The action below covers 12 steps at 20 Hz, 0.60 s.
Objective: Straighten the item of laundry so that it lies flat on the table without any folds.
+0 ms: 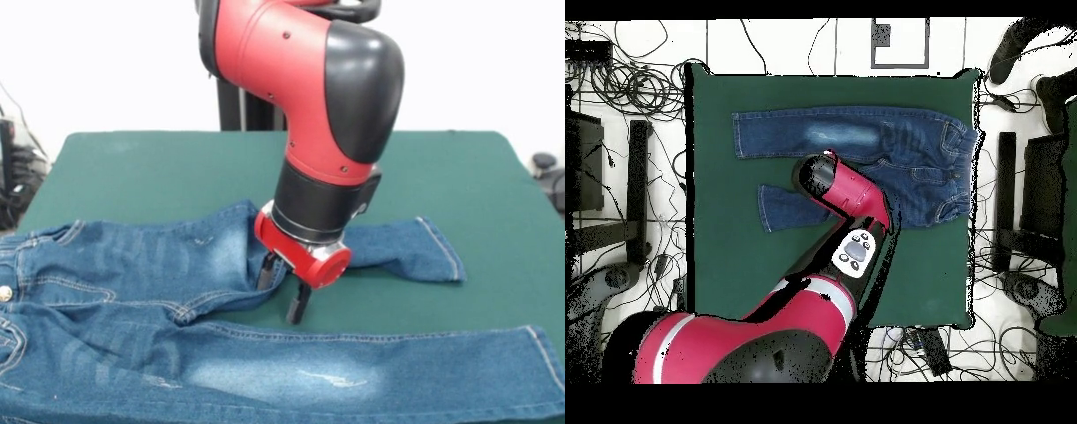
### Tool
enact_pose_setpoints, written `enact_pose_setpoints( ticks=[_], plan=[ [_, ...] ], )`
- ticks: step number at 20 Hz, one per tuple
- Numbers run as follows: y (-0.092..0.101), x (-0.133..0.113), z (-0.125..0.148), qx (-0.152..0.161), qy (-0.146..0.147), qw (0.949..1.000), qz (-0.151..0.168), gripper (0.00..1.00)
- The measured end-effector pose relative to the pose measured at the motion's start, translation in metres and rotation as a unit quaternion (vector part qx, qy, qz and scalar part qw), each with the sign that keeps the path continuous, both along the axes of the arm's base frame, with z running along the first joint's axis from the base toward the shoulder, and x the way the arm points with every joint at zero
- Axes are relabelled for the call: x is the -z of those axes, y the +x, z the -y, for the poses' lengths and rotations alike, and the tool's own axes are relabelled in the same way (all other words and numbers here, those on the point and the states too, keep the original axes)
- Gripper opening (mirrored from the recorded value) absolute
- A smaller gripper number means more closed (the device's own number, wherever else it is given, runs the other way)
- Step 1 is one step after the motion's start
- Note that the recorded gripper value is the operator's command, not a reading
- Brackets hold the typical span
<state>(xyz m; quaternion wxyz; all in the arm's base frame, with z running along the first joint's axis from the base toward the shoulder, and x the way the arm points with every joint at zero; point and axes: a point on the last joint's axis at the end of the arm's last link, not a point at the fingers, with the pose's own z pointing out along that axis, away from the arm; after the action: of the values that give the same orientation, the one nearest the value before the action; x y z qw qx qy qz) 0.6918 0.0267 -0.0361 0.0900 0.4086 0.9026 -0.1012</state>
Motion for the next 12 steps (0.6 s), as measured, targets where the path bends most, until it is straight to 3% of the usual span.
enact_pose_setpoints(
  ticks=[12],
  plan=[
    [0.001,-0.0017,-0.0041,-0.004,-0.002,1.0,0.002,1.0]
  ],
)
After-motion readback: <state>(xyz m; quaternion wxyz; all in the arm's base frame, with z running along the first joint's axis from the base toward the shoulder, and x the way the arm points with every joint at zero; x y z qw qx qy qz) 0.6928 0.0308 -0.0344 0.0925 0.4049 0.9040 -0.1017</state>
